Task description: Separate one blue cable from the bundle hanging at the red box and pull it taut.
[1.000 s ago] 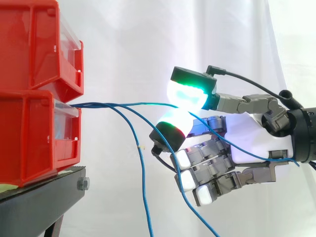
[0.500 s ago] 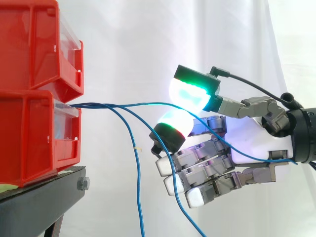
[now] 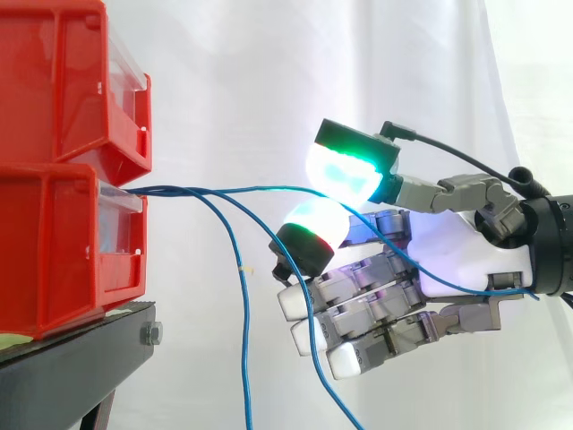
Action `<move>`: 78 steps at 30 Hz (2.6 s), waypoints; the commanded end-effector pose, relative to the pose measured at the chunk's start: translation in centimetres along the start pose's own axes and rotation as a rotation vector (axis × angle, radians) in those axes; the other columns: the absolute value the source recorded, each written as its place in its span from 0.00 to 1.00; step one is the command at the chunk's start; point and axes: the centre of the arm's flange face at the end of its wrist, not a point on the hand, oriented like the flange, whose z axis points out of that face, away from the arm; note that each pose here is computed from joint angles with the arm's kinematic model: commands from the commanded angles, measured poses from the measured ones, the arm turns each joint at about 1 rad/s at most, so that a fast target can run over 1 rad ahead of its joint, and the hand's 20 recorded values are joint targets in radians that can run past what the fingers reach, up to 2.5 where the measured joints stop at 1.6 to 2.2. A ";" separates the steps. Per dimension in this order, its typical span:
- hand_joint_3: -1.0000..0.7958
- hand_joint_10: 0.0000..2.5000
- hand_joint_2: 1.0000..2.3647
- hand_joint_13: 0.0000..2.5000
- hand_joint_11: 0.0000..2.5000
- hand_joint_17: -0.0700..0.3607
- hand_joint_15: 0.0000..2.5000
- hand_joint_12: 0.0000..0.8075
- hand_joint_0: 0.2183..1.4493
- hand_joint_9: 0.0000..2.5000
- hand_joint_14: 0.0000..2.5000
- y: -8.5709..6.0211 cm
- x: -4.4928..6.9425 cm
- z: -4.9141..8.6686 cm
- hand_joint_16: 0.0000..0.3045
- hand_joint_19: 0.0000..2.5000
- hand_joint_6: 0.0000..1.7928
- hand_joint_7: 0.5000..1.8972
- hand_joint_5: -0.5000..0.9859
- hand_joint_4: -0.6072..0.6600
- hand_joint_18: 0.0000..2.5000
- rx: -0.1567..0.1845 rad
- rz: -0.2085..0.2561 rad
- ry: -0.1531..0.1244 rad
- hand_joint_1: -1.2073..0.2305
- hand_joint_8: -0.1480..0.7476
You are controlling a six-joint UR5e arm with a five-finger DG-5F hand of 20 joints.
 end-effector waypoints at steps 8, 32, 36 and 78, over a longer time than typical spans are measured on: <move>0.43 0.01 0.01 0.32 0.16 0.27 0.08 0.30 0.46 0.34 0.00 0.0 0.0 0.0 0.07 0.11 0.44 0.48 0.19 0.53 0.24 -0.001 0.000 0.002 0.29 0.40; 0.43 0.01 0.01 0.42 0.48 0.21 0.32 0.25 0.50 0.40 0.01 0.0 0.0 0.0 0.03 0.09 0.45 0.43 0.18 0.53 0.22 -0.001 -0.001 0.000 0.29 0.42; 0.42 0.01 0.01 0.43 0.47 0.23 0.45 0.28 0.50 0.37 0.01 0.1 0.0 0.0 0.04 0.14 0.45 0.43 0.18 0.53 0.23 -0.002 0.000 0.000 0.29 0.42; 0.42 0.57 0.01 0.31 0.57 0.25 0.60 0.32 0.51 0.29 0.88 0.1 -0.3 0.1 0.05 0.76 0.45 0.40 0.19 0.56 0.48 -0.009 0.003 -0.022 0.29 0.43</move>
